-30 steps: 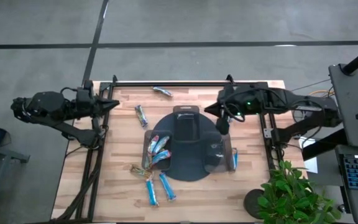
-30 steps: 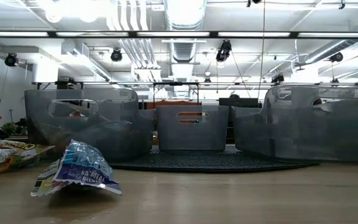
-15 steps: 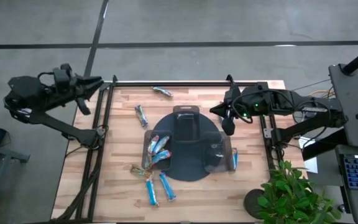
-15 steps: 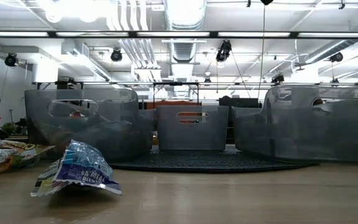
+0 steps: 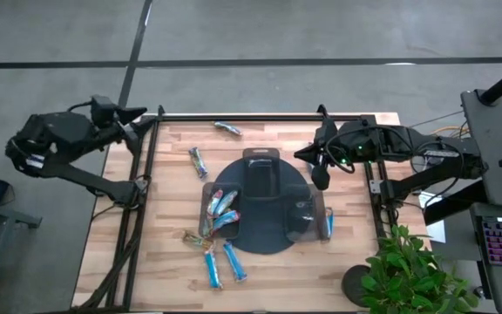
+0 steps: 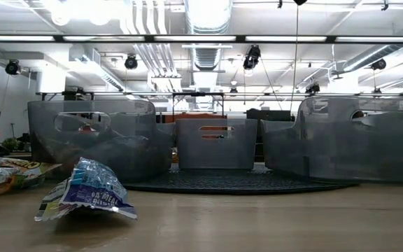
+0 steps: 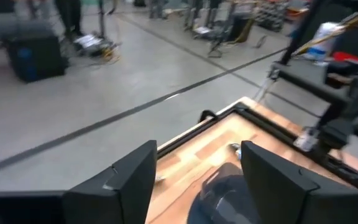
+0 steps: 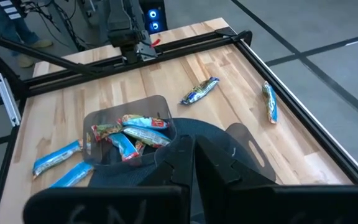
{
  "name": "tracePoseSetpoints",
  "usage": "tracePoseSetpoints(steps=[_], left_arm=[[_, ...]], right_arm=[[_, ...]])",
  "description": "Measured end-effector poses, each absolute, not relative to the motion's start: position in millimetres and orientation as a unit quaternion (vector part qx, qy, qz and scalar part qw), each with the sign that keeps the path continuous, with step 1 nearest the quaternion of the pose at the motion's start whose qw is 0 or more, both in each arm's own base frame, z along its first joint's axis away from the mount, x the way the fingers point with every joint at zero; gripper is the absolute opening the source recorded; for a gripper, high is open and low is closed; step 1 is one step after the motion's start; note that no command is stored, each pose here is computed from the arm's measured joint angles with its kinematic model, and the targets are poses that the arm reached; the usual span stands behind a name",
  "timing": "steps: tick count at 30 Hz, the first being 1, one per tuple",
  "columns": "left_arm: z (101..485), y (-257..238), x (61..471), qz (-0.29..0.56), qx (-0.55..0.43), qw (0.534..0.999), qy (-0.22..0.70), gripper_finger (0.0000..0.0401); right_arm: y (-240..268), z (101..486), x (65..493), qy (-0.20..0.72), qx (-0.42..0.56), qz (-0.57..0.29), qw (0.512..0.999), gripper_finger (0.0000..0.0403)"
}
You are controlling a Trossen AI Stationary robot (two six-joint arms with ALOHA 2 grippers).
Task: Pick and place Granola Bars by type
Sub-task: Put the blue granola bar into the top black bin
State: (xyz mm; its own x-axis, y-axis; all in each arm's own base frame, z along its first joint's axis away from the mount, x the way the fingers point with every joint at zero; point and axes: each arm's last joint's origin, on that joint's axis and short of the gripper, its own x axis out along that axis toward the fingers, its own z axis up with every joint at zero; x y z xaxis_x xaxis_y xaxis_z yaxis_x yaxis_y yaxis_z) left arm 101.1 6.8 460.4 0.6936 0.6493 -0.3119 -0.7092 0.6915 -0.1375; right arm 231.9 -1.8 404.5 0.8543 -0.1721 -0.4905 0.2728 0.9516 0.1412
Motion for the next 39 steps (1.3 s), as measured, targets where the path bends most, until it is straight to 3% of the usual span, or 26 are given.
tracePoseSetpoints(steps=[14,21,33,39], left_arm=[[441,32,162,0.315,-0.080,0.906,0.272,0.0218],[439,55,159,0.280,-0.032,0.903,0.325,0.0218],[407,94,168,0.215,0.013,0.847,0.486,0.0218],[389,112,191,0.244,-0.048,0.822,0.513,0.0218]], right_arm=[[-2,404,232,0.245,0.111,-0.117,0.956,0.0009],[-1,404,232,0.248,0.115,-0.115,0.955,0.0009],[-1,403,232,0.248,0.117,-0.115,0.955,0.0009],[-1,403,232,0.249,0.117,-0.115,0.955,0.0009]])
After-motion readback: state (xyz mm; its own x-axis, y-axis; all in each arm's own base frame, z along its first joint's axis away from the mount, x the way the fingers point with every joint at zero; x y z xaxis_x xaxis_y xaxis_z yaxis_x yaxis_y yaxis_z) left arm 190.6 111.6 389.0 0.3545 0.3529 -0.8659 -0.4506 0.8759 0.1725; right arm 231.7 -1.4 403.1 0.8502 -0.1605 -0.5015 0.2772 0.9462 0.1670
